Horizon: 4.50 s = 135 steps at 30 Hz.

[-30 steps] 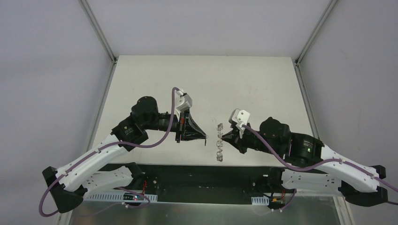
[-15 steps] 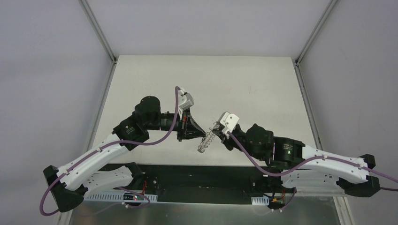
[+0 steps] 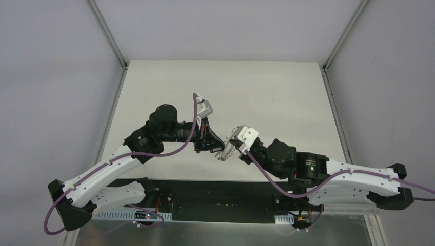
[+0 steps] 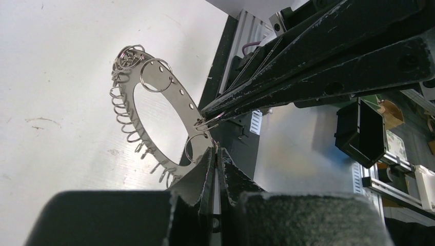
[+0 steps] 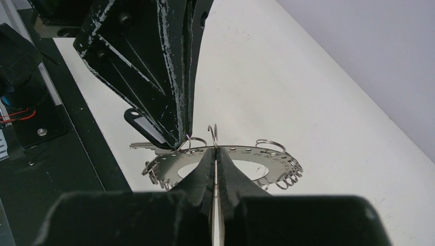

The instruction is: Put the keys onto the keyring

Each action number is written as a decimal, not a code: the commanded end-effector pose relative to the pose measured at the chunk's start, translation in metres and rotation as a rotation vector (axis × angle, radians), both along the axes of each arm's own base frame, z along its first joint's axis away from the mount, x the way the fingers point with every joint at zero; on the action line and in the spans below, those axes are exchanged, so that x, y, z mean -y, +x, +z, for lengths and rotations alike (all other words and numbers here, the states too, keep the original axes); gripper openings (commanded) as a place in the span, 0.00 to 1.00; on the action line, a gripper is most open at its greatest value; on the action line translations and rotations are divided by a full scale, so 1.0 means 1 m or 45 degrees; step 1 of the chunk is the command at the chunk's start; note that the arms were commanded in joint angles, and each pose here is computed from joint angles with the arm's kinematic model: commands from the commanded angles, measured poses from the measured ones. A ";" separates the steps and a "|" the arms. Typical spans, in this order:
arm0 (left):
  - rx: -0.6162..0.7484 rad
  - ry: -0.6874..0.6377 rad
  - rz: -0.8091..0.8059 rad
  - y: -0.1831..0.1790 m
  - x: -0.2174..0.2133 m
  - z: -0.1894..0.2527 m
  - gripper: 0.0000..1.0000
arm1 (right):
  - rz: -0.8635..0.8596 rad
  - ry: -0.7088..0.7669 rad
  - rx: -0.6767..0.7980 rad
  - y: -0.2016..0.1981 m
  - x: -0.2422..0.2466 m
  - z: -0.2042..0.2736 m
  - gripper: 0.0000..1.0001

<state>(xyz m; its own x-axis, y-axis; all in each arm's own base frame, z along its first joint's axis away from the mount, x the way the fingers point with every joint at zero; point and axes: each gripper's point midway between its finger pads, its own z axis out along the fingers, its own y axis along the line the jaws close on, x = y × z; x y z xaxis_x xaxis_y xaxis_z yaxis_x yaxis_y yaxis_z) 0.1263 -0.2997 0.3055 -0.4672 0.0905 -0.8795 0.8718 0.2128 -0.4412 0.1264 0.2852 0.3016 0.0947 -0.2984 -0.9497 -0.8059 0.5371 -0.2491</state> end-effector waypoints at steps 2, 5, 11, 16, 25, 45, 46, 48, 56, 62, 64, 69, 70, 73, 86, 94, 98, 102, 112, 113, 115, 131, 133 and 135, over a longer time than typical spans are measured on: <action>0.077 -0.053 0.049 0.006 -0.004 0.022 0.00 | -0.013 0.102 0.043 0.001 -0.004 0.026 0.00; 0.085 -0.057 0.056 0.006 -0.005 0.023 0.00 | -0.022 0.068 0.042 0.001 -0.005 0.021 0.00; 0.111 -0.075 0.042 0.001 -0.009 0.028 0.00 | -0.051 0.045 0.047 0.004 -0.004 0.017 0.00; 0.123 -0.083 0.043 0.000 -0.011 0.030 0.00 | -0.037 0.041 0.045 0.001 -0.005 0.018 0.00; 0.120 -0.082 0.051 0.001 -0.011 0.030 0.00 | -0.022 0.028 0.051 -0.002 -0.010 0.019 0.00; 0.102 -0.074 0.015 -0.002 -0.008 0.026 0.00 | -0.010 0.076 0.096 -0.011 -0.012 0.035 0.00; 0.103 -0.074 0.009 -0.003 -0.008 0.026 0.00 | -0.015 0.081 0.098 -0.011 -0.012 0.036 0.00; 0.103 -0.077 0.002 -0.004 -0.008 0.027 0.00 | -0.023 0.085 0.102 -0.010 -0.011 0.037 0.00; 0.094 -0.071 0.000 -0.003 -0.007 0.025 0.00 | 0.006 0.097 0.104 -0.015 -0.013 0.039 0.00; 0.099 -0.066 0.031 0.000 -0.008 0.024 0.00 | 0.030 0.094 0.108 -0.021 -0.012 0.038 0.00; 0.095 -0.064 0.031 0.000 -0.008 0.023 0.00 | 0.031 0.099 0.112 -0.022 -0.011 0.039 0.00; 0.092 -0.057 0.036 0.002 -0.007 0.021 0.00 | 0.052 0.106 0.118 -0.026 -0.010 0.040 0.00; 0.093 -0.059 0.041 0.002 -0.008 0.021 0.00 | 0.058 0.105 0.118 -0.028 -0.010 0.040 0.00; 0.094 -0.058 0.053 0.004 -0.008 0.021 0.00 | 0.073 0.099 0.118 -0.030 -0.010 0.039 0.00; 0.091 -0.088 0.007 -0.004 -0.007 0.027 0.08 | 0.121 0.156 0.124 -0.036 -0.004 0.039 0.00; 0.153 -0.168 -0.073 -0.023 -0.016 0.047 0.35 | 0.201 0.277 0.099 -0.046 0.008 0.061 0.00; 0.227 -0.266 -0.102 -0.036 -0.024 0.069 0.39 | 0.274 0.335 0.064 -0.056 0.011 0.071 0.00; 0.276 -0.378 -0.163 -0.047 -0.025 0.092 0.41 | 0.331 0.370 0.036 -0.064 0.010 0.077 0.00; 0.341 -0.508 -0.372 -0.067 -0.019 0.111 0.43 | 0.480 0.539 -0.165 -0.091 0.005 0.108 0.00; 0.343 -0.516 -0.391 -0.069 -0.019 0.113 0.44 | 0.485 0.554 -0.188 -0.092 0.004 0.112 0.00; 0.349 -0.531 -0.428 -0.074 -0.019 0.116 0.44 | 0.482 0.566 -0.224 -0.093 0.002 0.115 0.00; 0.362 -0.565 -0.461 -0.088 -0.030 0.118 0.39 | 0.394 0.646 -0.350 -0.088 -0.018 0.129 0.00; 0.360 -0.565 -0.463 -0.090 -0.031 0.116 0.38 | 0.399 0.660 -0.353 -0.089 -0.018 0.131 0.00; 0.359 -0.563 -0.456 -0.090 -0.032 0.115 0.38 | 0.399 0.670 -0.353 -0.089 -0.019 0.133 0.00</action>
<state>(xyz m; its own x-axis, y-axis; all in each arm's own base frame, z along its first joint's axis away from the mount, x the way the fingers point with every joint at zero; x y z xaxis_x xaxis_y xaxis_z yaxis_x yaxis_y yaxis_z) 0.0458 -0.2731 0.4150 -0.2488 -0.1755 -0.9525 0.9511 -0.2299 -0.2061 0.0364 0.3091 0.3828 -0.1317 0.0435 -0.9903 -0.9499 0.2802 0.1387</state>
